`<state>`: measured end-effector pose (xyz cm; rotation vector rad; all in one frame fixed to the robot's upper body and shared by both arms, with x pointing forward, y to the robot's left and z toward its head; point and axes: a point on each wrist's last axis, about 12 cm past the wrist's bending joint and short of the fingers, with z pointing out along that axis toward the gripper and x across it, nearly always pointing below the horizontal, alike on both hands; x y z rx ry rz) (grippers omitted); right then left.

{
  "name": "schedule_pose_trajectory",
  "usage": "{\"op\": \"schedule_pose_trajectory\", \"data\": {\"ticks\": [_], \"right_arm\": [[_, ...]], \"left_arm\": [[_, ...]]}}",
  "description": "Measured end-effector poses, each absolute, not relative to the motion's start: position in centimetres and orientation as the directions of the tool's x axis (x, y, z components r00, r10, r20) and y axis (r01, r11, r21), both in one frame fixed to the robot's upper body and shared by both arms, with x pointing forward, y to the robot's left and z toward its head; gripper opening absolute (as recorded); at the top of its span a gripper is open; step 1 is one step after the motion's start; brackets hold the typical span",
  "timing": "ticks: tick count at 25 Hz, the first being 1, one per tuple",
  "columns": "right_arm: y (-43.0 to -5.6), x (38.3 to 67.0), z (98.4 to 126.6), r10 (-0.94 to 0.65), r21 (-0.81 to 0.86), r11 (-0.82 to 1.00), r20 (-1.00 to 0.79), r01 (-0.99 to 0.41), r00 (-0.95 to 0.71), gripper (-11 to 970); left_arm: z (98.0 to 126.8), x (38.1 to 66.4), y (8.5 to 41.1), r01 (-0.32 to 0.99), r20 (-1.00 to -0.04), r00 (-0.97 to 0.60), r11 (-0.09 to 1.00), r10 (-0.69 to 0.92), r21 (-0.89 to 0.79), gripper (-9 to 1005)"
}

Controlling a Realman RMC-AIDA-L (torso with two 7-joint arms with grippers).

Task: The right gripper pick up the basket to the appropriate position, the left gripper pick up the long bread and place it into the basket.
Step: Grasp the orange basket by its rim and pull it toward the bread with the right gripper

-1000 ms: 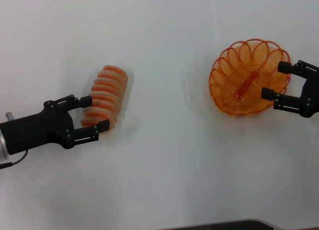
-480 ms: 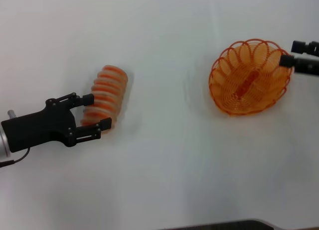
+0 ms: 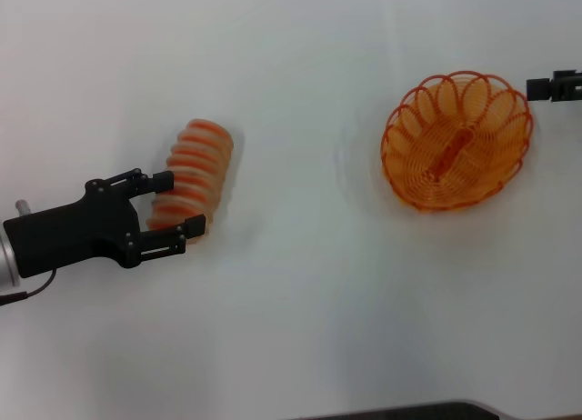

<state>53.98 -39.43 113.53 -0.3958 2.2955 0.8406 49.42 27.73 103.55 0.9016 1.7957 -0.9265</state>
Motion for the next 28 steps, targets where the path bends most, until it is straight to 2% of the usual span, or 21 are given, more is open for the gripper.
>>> {"op": "schedule_pose_trajectory", "data": {"ticks": [6,17,28], "right_arm": [[-39.4,55.9,114.7,-0.165,0.366,0.801,-0.625,-0.473,-0.763,867],[-37.0,58.0,114.7,-0.426,0.201,0.759,-0.567,-0.62,-0.705,863],[-36.9,59.3,114.2,-0.495,0.079,0.778,-0.534,-0.623,-0.686,859]], "left_arm": [[103.6,49.5,27.6,0.867,-0.924,-0.33,0.45,0.193,-0.216,823],[103.9,49.8,27.4,0.872,-0.927,-0.326,0.438,0.187,-0.218,824],[104.0,49.9,27.3,0.873,-0.928,-0.321,0.439,0.189,-0.213,823]]}}
